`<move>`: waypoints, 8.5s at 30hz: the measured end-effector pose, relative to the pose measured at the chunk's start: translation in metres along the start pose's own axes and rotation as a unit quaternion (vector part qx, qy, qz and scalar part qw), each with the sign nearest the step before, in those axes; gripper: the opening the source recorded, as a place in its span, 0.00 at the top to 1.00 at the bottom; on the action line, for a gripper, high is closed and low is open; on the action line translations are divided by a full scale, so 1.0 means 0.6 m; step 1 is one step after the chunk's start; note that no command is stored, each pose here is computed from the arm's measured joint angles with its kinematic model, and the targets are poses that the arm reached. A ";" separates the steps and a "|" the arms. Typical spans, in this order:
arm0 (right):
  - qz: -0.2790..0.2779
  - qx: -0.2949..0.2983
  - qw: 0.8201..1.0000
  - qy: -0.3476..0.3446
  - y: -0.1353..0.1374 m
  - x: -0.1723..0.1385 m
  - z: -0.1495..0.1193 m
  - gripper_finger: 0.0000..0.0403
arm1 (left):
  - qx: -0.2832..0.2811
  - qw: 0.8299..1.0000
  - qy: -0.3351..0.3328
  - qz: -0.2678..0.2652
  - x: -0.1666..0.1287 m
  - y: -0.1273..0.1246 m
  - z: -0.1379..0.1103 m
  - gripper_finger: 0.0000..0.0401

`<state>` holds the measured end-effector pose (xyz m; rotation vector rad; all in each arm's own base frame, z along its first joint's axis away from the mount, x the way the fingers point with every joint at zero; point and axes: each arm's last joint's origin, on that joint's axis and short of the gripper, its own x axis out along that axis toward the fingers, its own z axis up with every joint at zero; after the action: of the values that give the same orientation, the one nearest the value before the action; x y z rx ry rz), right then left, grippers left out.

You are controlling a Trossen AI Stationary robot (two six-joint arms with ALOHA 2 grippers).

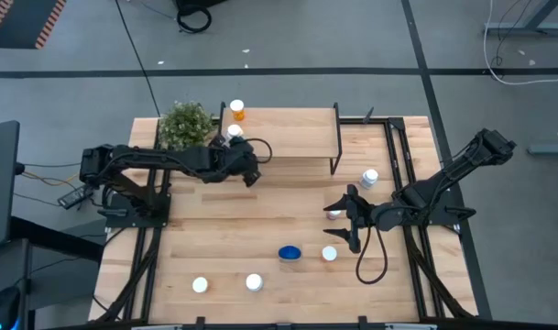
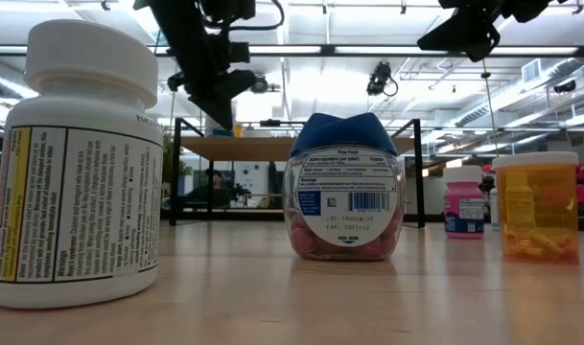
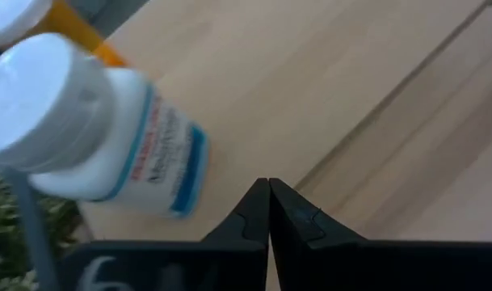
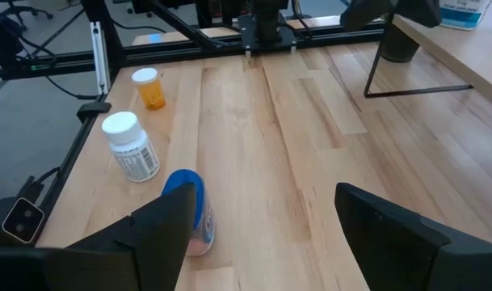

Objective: Pick and place medicine bottles onto shelf by color
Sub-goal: Put the white blue pill bottle on the shelf, then put the blue pill bottle on the shelf

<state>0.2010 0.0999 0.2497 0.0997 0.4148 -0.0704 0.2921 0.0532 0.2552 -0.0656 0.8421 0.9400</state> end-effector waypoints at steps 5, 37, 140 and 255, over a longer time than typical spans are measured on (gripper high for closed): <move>0.001 0.008 1.000 0.000 0.000 0.000 0.000 0.24 | -0.001 0.999 -0.003 0.033 0.005 0.010 0.001 0.98; 0.009 0.014 1.000 0.002 0.005 -0.003 -0.002 0.24 | -0.004 1.000 -0.001 0.030 -0.012 0.014 0.004 0.98; -0.166 -0.012 0.986 -0.005 -0.280 0.114 0.211 0.53 | 0.065 0.970 -0.106 -0.207 -0.126 -0.101 -0.062 0.74; -0.085 -0.027 0.992 0.091 -0.543 0.199 0.312 0.27 | 0.077 0.968 -0.071 -0.229 -0.156 -0.115 -0.099 0.89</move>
<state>0.3554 -0.2503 0.3448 0.0170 0.6063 -0.2187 0.2780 -0.0765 0.2555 -0.0550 0.7220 0.4368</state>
